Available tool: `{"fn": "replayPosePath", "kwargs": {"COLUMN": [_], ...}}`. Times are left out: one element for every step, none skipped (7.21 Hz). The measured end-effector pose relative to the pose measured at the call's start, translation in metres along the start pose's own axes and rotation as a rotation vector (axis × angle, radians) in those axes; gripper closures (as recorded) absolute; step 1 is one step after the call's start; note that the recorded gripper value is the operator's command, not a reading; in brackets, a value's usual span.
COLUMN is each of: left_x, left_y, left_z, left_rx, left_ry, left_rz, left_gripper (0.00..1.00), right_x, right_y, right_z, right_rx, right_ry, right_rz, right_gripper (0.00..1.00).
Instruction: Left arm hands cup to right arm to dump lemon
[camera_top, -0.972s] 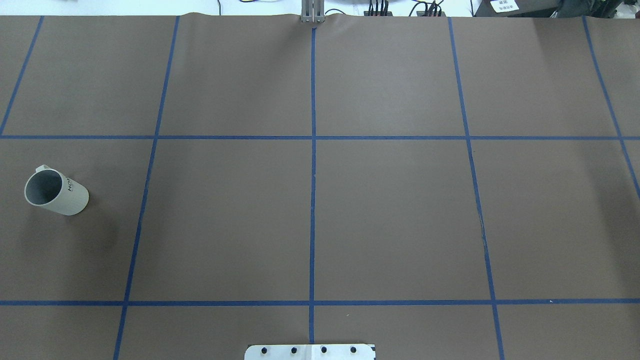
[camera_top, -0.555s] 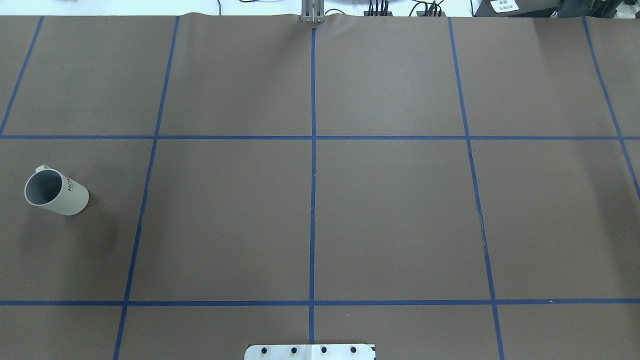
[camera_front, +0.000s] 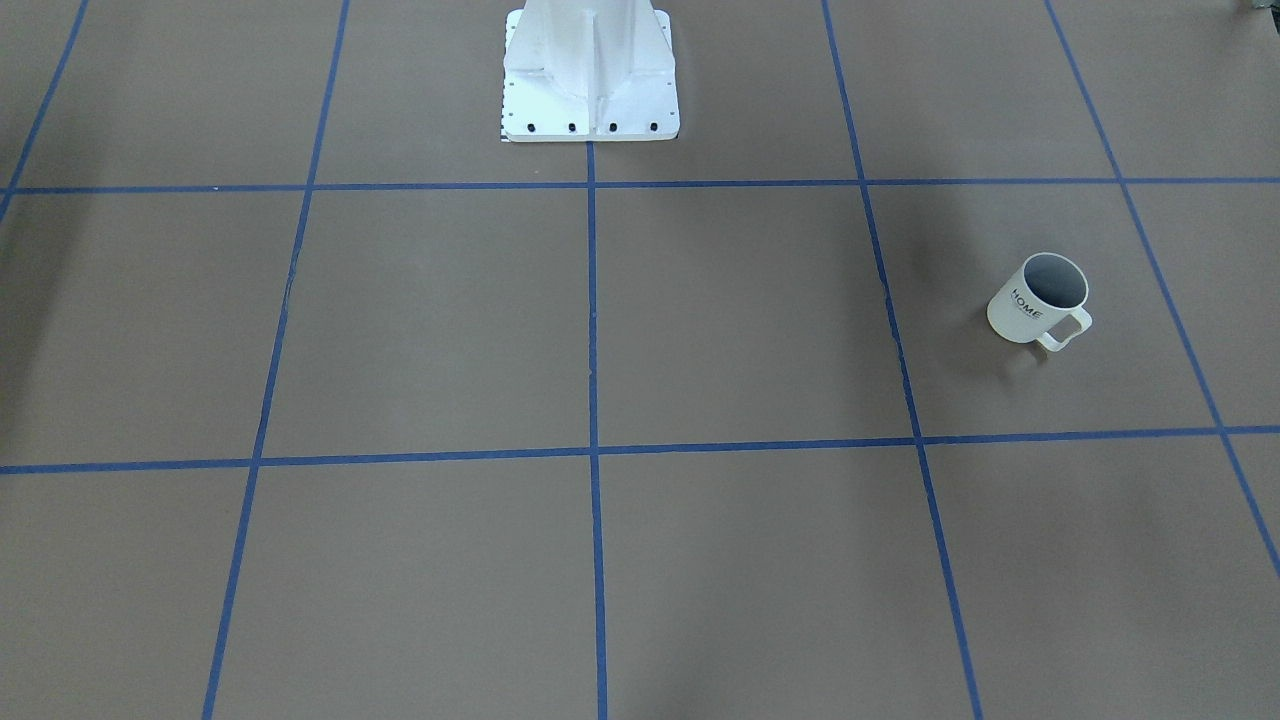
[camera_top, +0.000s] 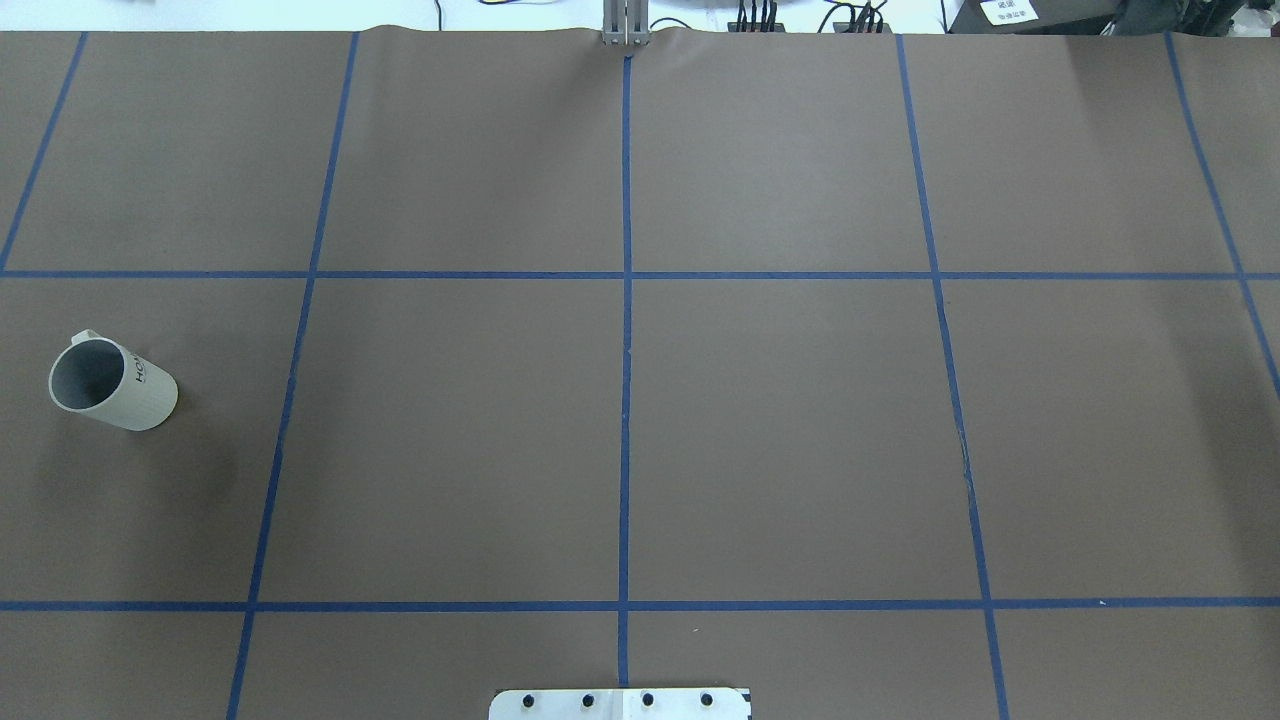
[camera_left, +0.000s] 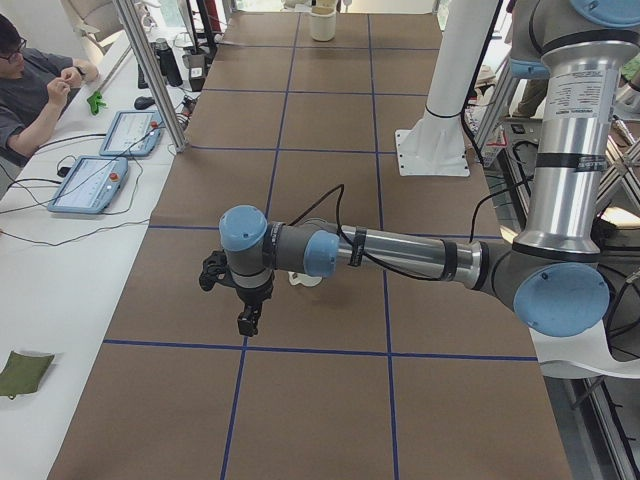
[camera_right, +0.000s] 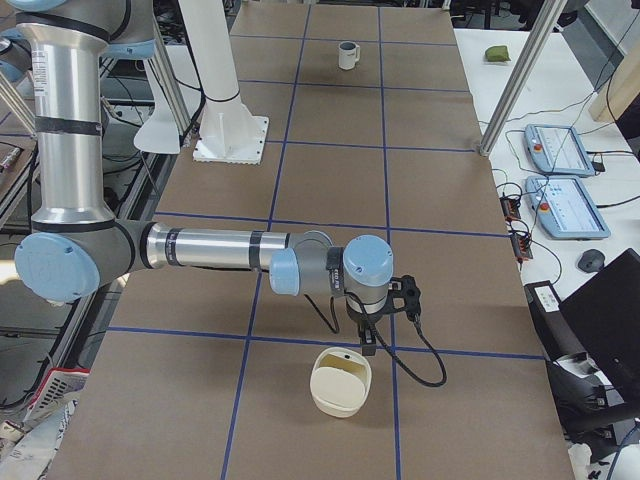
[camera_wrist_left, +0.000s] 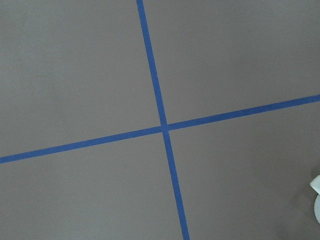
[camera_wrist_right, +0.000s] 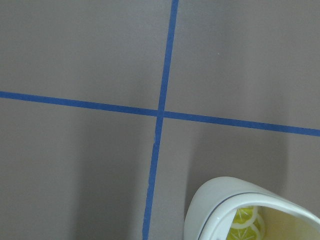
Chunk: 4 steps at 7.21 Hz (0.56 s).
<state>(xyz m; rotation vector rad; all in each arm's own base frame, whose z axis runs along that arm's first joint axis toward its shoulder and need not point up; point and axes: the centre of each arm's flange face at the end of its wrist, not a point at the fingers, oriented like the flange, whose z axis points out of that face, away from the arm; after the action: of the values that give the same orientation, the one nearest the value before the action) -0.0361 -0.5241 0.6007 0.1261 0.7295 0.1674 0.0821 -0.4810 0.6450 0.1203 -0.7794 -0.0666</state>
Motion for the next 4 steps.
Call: {"fn": "replayPosePath", "kwargs": {"left_x": [-0.0002,-0.0003,-0.0001,0.0004], "left_y": [0.0003,0.0002,-0.0003,-0.0011], "left_z": [0.0002,0.0003,0.0000,-0.0003], "left_rx": [0.000,-0.001,0.000,0.001], "left_ry": [0.000,0.000,0.000,0.000], "left_rz": [0.000,-0.001,0.000,0.001], "left_gripper": [0.00,0.00,0.00,0.00], "right_x": [-0.0002,-0.0006,-0.0009,-0.0009], "right_y": [-0.0003,-0.0005,-0.0008,-0.0013], "right_z": [-0.0002,-0.0007,-0.0011,-0.0010], "right_rx": [0.001,0.002,0.002,0.002], "right_ry": [0.000,0.000,0.000,0.000], "right_rz": [-0.001,-0.002,-0.002,-0.002], "right_gripper": [0.00,0.00,0.00,0.00]}}
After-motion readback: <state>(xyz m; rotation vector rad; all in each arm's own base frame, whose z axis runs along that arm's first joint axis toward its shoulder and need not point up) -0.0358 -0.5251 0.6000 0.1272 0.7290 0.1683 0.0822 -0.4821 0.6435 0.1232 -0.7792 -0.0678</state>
